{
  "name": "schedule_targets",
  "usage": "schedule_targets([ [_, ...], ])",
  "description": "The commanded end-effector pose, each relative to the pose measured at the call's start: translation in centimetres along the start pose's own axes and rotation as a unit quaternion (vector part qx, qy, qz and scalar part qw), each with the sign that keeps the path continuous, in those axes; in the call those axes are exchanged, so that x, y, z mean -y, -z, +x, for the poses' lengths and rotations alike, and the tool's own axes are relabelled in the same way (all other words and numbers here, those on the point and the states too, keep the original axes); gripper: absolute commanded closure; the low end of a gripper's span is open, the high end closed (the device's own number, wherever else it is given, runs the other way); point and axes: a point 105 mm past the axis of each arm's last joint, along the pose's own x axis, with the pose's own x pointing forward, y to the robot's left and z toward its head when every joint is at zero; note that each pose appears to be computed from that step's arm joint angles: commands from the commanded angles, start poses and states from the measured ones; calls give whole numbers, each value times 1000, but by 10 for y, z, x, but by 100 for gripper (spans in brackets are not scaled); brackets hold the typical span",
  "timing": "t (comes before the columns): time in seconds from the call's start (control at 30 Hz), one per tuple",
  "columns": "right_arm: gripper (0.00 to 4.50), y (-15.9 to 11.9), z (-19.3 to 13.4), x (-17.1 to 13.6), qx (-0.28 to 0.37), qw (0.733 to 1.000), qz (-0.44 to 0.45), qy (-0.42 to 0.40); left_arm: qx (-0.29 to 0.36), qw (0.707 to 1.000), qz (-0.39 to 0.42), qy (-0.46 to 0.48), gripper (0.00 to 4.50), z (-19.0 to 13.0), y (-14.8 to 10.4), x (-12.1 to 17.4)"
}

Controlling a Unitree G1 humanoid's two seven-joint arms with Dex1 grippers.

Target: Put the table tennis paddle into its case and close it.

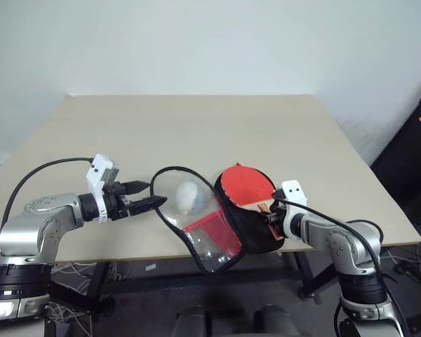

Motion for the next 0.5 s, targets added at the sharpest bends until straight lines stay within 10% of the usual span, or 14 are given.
schedule_targets([
  [0.03,330,-4,-2,-7,6,1000,-6,-2,19,1000,23,-4,0,-6,-16,2],
  [0.5,330,-19,6,-31,9,1000,1,-27,16,1000,21,-7,0,-6,-13,2],
])
